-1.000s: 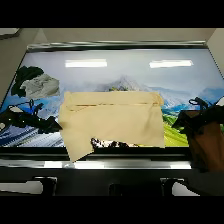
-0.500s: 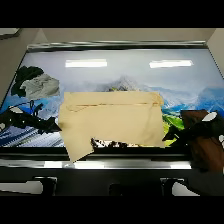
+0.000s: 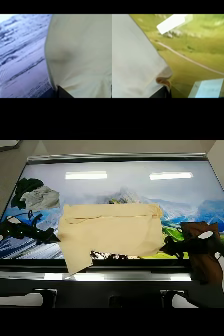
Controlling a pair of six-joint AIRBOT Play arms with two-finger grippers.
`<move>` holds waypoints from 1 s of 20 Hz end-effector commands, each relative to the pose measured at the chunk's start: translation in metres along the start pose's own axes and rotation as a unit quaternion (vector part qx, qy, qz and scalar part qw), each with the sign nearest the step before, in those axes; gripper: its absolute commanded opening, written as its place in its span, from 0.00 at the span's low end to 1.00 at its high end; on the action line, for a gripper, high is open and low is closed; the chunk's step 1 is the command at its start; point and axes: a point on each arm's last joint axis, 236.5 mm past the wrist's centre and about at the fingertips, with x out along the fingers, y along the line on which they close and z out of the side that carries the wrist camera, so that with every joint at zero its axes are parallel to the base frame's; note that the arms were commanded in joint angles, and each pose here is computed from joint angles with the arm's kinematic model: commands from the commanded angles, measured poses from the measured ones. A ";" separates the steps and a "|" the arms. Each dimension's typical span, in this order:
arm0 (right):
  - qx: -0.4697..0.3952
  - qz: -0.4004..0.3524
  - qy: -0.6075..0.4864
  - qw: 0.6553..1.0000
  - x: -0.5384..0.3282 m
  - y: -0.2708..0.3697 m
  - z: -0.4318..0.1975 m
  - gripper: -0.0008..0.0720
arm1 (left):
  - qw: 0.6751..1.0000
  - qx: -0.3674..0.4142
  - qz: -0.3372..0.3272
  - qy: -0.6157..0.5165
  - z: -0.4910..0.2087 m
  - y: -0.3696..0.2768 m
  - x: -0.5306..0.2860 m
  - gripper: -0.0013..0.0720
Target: Fold the shirts.
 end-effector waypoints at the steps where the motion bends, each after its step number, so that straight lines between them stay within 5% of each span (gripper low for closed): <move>1: -0.082 0.051 -0.046 0.994 -0.049 0.055 0.019 0.06 | 0.992 0.065 -0.003 -0.110 0.037 -0.045 -0.064 0.06; 4: -0.237 0.059 -0.252 0.936 -0.194 0.146 0.057 0.06 | 0.912 0.187 -0.037 -0.364 0.068 -0.172 -0.230 0.06; 8: -0.370 0.096 -0.596 0.706 -0.460 0.276 -0.037 0.06 | 0.657 0.305 -0.063 -0.686 -0.060 -0.333 -0.480 0.06; 10: -0.386 0.105 -0.701 0.590 -0.540 0.293 -0.119 0.06 | 0.574 0.327 -0.080 -0.746 -0.139 -0.365 -0.525 0.06; 12: -0.377 0.094 -0.760 0.522 -0.578 0.285 -0.174 0.06 | 0.539 0.344 -0.081 -0.764 -0.187 -0.376 -0.532 0.06; 17: -0.340 0.060 -0.779 0.523 -0.586 0.259 -0.193 0.06 | 0.517 0.346 -0.102 -0.776 -0.229 -0.386 -0.536 0.06; 20: -0.321 0.054 -0.760 0.563 -0.573 0.252 -0.167 0.06 | 0.525 0.343 -0.099 -0.773 -0.218 -0.383 -0.535 0.06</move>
